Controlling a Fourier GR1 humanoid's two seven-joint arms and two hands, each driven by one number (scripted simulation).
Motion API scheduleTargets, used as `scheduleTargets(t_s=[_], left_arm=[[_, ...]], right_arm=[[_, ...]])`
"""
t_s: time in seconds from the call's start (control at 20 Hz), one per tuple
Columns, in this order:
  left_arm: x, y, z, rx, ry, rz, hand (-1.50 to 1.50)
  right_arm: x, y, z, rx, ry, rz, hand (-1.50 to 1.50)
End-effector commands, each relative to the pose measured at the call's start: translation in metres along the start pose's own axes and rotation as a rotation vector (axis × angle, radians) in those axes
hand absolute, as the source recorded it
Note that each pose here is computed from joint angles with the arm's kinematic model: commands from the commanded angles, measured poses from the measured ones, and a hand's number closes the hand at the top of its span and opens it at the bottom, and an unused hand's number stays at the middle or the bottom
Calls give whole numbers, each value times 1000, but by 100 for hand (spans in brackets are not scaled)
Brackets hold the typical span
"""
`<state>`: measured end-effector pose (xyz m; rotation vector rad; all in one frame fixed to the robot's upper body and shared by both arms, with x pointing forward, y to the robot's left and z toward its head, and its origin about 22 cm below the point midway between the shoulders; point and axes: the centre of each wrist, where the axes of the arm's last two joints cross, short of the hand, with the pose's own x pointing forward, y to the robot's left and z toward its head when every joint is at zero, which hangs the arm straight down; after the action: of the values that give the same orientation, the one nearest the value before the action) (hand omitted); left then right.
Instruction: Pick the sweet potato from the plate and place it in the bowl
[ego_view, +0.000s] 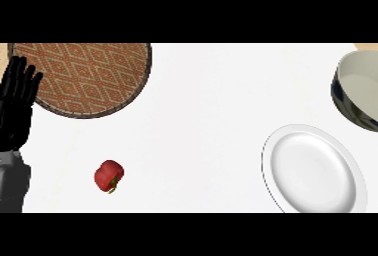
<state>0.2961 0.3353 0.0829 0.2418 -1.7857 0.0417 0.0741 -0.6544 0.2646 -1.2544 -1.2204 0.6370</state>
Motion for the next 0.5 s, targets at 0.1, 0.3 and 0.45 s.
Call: scheduleTargets(t_s=[0.1, 0.3, 0.45], left_arm=[[0, -17, -4, -12, -12, -2, 0], [0, -19, -3, -18, -12, 2, 0], [7, -11, -13, -45, -4, 7, 0]], right_arm=[[8, -26, -14, -49, -108, -228, 150], [27, -49, -25, 16, -151, -271, 150], [45, -49, -44, 52, -135, -289, 150]])
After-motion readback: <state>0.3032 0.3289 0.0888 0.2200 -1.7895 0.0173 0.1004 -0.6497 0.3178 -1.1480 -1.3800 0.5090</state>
